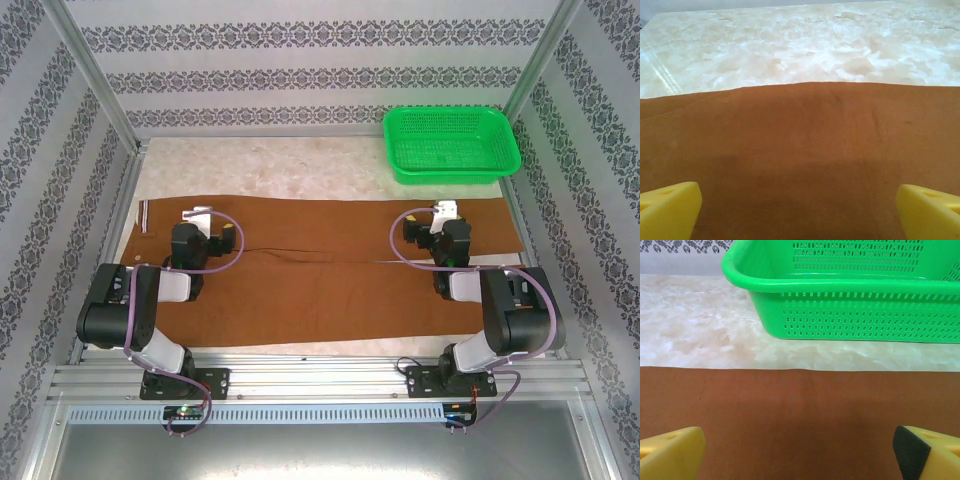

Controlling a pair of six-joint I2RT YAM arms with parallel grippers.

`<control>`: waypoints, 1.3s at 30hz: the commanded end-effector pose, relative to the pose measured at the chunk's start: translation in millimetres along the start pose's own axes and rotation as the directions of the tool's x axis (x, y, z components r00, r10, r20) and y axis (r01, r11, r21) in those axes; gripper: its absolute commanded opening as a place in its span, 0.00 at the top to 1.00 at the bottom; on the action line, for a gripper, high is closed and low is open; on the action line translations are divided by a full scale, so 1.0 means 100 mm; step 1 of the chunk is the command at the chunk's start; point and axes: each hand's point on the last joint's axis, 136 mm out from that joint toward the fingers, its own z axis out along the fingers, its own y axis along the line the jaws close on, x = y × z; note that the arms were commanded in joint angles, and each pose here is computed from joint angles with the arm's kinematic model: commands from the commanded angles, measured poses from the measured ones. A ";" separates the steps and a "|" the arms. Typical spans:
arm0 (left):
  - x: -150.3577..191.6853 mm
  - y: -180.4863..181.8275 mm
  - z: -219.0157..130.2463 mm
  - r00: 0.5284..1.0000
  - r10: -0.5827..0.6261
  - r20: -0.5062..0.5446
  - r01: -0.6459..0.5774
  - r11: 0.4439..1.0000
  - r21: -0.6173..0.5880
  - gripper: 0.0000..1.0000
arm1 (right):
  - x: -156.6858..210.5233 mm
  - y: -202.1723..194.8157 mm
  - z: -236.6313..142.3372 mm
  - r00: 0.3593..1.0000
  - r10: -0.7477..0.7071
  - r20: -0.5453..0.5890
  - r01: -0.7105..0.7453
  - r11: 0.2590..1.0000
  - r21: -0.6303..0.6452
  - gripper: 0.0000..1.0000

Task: Roll up the long pants

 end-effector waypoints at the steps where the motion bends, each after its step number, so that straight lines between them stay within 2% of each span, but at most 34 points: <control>1: -0.07 0.02 0.03 1.000 -0.022 0.012 0.022 1.000 0.006 0.00 | -0.08 -0.01 0.01 1.000 0.011 0.023 -0.011 1.000 -0.003 0.02; 18: -0.06 0.02 0.03 1.000 -0.023 0.009 0.023 1.000 0.006 0.00 | -0.08 -0.04 0.02 1.000 0.027 0.015 -0.027 1.000 0.001 0.02; 22: -0.06 0.03 0.03 1.000 -0.023 0.009 0.023 1.000 0.006 0.00 | -0.19 -0.16 0.00 0.998 0.058 0.022 -0.060 0.996 0.069 0.02; 24: -0.06 0.03 0.03 1.000 -0.023 0.009 0.023 1.000 0.005 0.00 | -0.26 -0.24 0.02 0.993 0.082 -0.084 -0.072 0.990 0.120 0.02; 26: -0.07 0.03 0.03 1.000 -0.023 0.012 0.023 1.000 0.002 0.00 | -0.41 -0.25 0.06 0.988 0.087 -0.128 -0.071 0.990 0.122 0.02; 28: -0.12 0.13 0.02 0.999 -0.040 0.005 0.041 0.998 -0.056 0.00 | -0.49 -0.25 0.07 0.985 0.107 -0.133 -0.091 0.988 0.123 0.02; 32: -0.42 0.47 -0.04 0.981 -0.080 -0.178 0.031 0.965 -0.260 0.00 | -0.52 -0.27 0.08 0.974 0.181 -0.134 -0.164 0.978 0.126 0.02; 33: -0.49 0.48 -0.03 0.980 -0.078 -0.183 0.027 0.964 -0.265 0.00 | -0.51 -0.25 0.09 0.970 0.195 -0.144 -0.179 0.977 0.113 0.02; 36: -0.64 0.46 0.02 0.961 -0.211 -0.178 0.172 0.962 -0.211 0.00 | -0.52 -0.19 0.14 0.962 0.211 -0.171 -0.201 0.977 0.076 0.02; 38: -0.64 0.35 0.18 0.927 -0.282 -0.248 0.263 0.959 -0.108 0.00 | -0.55 -0.21 0.14 0.956 0.235 -0.179 -0.221 0.971 0.091 0.02; 39: -0.62 0.32 0.26 0.909 -0.293 -0.295 0.275 0.956 -0.101 0.00 | -0.57 -0.26 0.13 0.947 0.259 -0.191 -0.240 0.964 0.118 0.02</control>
